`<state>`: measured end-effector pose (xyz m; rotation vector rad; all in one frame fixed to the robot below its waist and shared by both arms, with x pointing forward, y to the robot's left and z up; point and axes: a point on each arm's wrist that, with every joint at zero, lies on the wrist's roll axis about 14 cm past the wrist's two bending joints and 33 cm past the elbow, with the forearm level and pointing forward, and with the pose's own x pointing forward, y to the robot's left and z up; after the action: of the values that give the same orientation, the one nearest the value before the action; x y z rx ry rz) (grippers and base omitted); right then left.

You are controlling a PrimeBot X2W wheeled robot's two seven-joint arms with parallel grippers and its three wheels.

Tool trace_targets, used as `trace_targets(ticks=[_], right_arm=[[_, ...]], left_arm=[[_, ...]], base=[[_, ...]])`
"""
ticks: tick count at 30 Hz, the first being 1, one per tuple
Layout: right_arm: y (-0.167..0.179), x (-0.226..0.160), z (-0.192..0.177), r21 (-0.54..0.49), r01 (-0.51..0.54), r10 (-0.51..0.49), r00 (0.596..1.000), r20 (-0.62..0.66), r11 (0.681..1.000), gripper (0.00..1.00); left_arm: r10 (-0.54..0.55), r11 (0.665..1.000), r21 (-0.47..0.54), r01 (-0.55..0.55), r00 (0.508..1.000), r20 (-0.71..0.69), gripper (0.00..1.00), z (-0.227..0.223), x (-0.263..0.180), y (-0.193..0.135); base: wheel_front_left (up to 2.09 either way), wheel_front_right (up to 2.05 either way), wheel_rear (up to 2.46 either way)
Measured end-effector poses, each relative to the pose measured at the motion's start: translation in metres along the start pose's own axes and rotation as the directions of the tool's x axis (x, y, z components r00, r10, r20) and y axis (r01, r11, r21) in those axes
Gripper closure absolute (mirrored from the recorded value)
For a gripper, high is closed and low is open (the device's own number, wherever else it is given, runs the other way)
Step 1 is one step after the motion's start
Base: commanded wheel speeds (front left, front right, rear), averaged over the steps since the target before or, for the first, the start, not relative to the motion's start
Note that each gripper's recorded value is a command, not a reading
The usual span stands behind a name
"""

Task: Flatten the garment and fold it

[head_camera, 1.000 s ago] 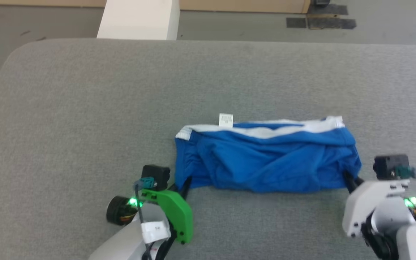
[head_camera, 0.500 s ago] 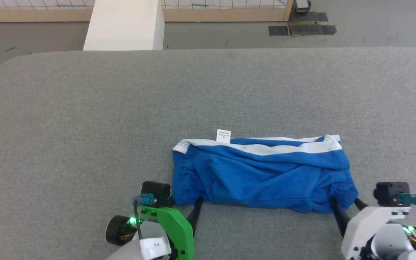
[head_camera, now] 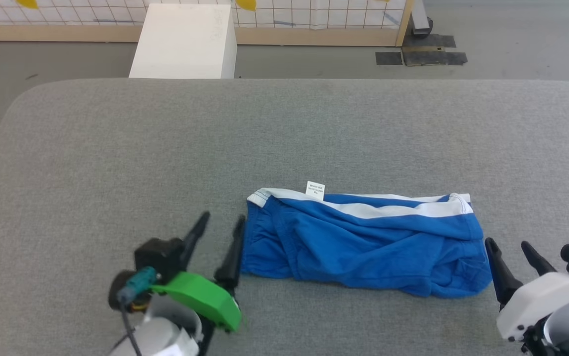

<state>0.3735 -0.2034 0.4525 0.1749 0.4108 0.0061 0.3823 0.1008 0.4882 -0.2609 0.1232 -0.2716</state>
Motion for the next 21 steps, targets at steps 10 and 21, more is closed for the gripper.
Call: trace_targets(ticks=[10,21], right_arm=[[-0.005,0.036,-0.014,0.093,0.017,-0.005,0.992,-0.126,0.996,0.00],[0.014,0.066,-0.059,0.225,0.000,0.090,0.918,-0.387,0.974,0.00]], left_arm=[[0.100,0.993,0.034,-0.115,0.948,0.301,0.00,0.076,0.007,0.035],[0.149,0.981,0.067,-0.185,0.920,0.363,0.00,0.084,0.003,0.061]], base=[[0.00,0.00,0.00],[0.00,0.00,0.00]])
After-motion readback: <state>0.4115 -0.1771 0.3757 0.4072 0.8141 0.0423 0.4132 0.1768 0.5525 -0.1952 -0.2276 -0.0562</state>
